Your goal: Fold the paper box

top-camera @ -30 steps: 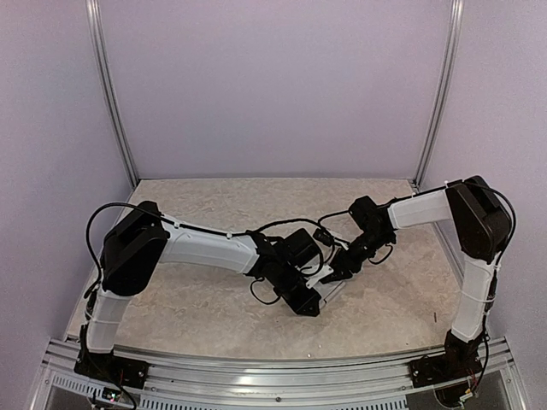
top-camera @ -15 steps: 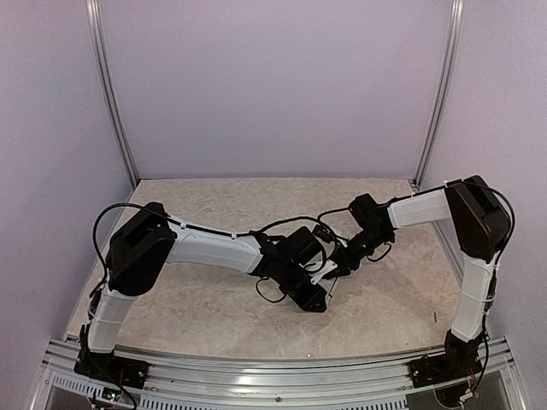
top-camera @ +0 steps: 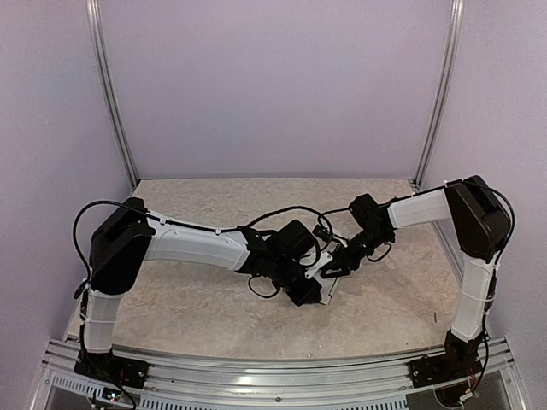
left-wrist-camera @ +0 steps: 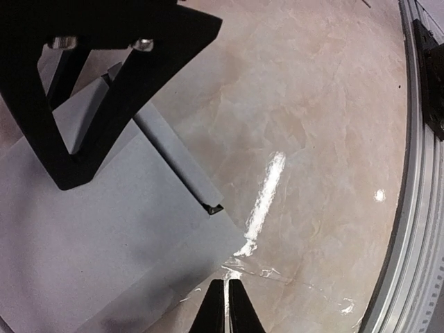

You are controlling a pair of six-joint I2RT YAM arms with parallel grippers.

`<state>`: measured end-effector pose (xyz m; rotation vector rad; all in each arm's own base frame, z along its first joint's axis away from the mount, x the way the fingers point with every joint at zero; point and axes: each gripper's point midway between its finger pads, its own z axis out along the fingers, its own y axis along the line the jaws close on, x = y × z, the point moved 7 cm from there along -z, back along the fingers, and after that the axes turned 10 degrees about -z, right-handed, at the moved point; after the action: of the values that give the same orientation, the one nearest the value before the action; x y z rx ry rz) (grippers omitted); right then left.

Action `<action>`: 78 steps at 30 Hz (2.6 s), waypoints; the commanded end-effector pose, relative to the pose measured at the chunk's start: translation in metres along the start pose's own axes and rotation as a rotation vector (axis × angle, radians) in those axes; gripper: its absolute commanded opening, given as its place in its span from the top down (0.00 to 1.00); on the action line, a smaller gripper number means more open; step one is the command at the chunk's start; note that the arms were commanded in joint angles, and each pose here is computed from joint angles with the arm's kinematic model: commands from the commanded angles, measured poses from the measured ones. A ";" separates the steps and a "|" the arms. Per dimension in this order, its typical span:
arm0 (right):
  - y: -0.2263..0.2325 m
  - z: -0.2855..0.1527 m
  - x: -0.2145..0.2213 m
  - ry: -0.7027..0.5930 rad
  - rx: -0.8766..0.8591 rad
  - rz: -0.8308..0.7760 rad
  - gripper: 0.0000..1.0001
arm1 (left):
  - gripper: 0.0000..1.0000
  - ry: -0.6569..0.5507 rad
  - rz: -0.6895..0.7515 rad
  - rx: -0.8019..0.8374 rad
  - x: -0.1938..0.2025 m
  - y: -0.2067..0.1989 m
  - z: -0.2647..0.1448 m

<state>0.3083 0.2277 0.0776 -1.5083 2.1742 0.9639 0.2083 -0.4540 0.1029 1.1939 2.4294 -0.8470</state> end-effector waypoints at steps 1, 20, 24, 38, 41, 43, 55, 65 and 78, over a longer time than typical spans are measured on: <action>-0.001 0.021 0.057 0.237 0.016 0.115 0.55 | 0.96 -0.047 0.061 0.028 -0.015 -0.012 -0.002; -0.002 0.022 0.059 0.238 0.010 0.118 0.55 | 0.99 0.041 0.096 0.035 0.000 -0.011 0.019; -0.002 0.024 0.060 0.240 0.005 0.121 0.55 | 0.99 0.044 0.094 0.018 0.000 -0.007 0.025; -0.001 0.024 0.062 0.245 -0.003 0.130 0.55 | 1.00 0.062 0.094 -0.154 0.016 0.023 0.054; -0.001 0.025 0.063 0.248 -0.008 0.136 0.55 | 1.00 0.018 0.067 -0.194 0.010 0.026 0.054; 0.000 0.025 0.064 0.250 -0.012 0.139 0.55 | 1.00 -0.016 0.048 -0.230 0.005 0.029 0.053; 0.001 0.024 0.065 0.251 -0.016 0.147 0.54 | 1.00 -0.150 0.025 -0.337 -0.003 0.028 0.025; -0.002 0.014 0.061 0.219 -0.013 0.165 0.54 | 0.90 -0.253 0.095 -0.246 -0.006 -0.008 -0.036; 0.005 -0.019 0.034 0.188 0.073 0.066 0.45 | 0.75 -0.196 -0.113 -0.288 0.032 0.019 -0.060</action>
<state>0.3057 0.2147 0.0812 -1.5045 2.2342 0.9416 0.1993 -0.4047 0.1460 0.9212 2.2484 -0.6495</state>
